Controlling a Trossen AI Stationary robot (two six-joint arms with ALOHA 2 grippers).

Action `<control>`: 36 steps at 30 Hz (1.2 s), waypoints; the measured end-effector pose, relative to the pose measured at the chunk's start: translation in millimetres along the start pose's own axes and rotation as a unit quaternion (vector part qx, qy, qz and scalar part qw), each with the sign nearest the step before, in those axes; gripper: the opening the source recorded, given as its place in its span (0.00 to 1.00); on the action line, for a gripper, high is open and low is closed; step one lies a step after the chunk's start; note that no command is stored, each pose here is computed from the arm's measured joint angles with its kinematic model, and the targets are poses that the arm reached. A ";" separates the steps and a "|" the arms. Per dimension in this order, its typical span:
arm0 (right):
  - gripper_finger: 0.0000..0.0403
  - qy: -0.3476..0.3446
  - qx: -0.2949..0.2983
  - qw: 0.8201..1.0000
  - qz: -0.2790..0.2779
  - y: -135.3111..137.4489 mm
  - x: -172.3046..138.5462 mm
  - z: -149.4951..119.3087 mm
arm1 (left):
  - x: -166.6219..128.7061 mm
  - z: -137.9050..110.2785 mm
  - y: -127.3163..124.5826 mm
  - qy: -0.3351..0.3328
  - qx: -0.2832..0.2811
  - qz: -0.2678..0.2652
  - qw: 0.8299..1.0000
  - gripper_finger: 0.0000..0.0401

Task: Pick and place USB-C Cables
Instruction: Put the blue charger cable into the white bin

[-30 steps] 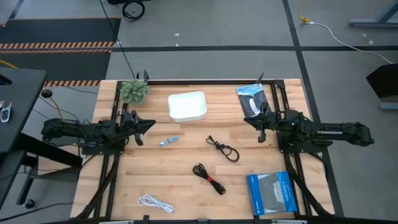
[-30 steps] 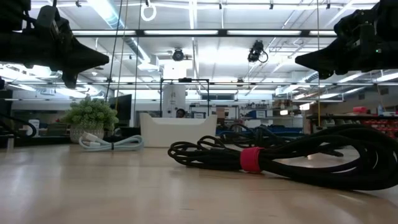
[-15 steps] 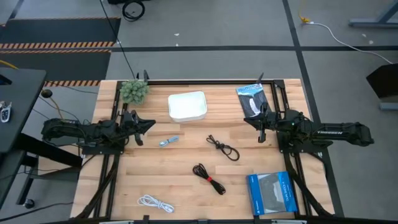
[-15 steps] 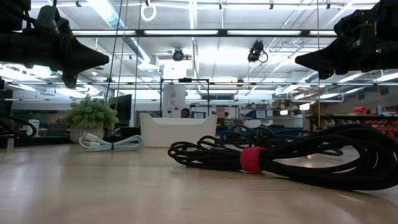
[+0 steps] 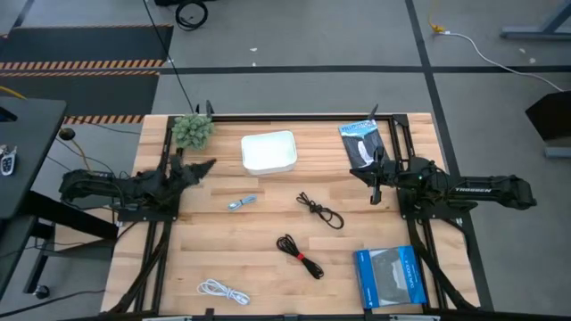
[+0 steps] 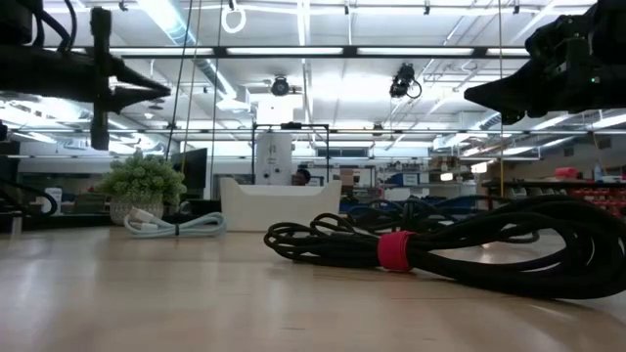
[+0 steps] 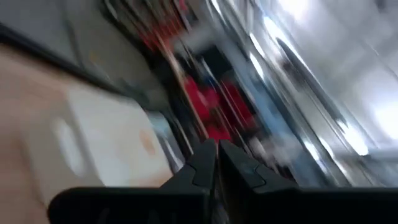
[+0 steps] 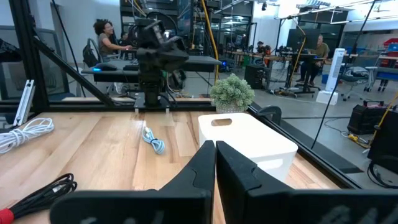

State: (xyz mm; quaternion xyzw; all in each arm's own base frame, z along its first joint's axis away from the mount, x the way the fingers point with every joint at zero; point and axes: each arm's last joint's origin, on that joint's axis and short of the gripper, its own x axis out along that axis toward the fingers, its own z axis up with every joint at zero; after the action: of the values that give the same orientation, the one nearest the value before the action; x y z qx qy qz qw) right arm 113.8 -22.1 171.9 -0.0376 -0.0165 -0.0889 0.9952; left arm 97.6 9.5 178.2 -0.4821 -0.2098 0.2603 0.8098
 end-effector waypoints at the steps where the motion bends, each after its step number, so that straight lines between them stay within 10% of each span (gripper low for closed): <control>1: 0.05 0.000 0.000 1.000 0.000 0.0 0.0 -0.1 | 0.0 1.5 0.4 -0.023 -0.002 0.012 1.000 0.06; 36: 0.05 0.000 0.000 1.000 0.000 0.0 0.0 0.0 | -1.0 10.7 -7.4 -0.092 -0.090 0.000 0.992 0.06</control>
State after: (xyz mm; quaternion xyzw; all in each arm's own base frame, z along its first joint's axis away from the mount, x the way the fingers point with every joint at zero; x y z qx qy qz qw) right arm 113.8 -22.1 171.9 -0.0377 -0.0165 -0.0890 0.9952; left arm 92.1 13.1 189.4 -0.5269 -0.3060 0.2837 0.7404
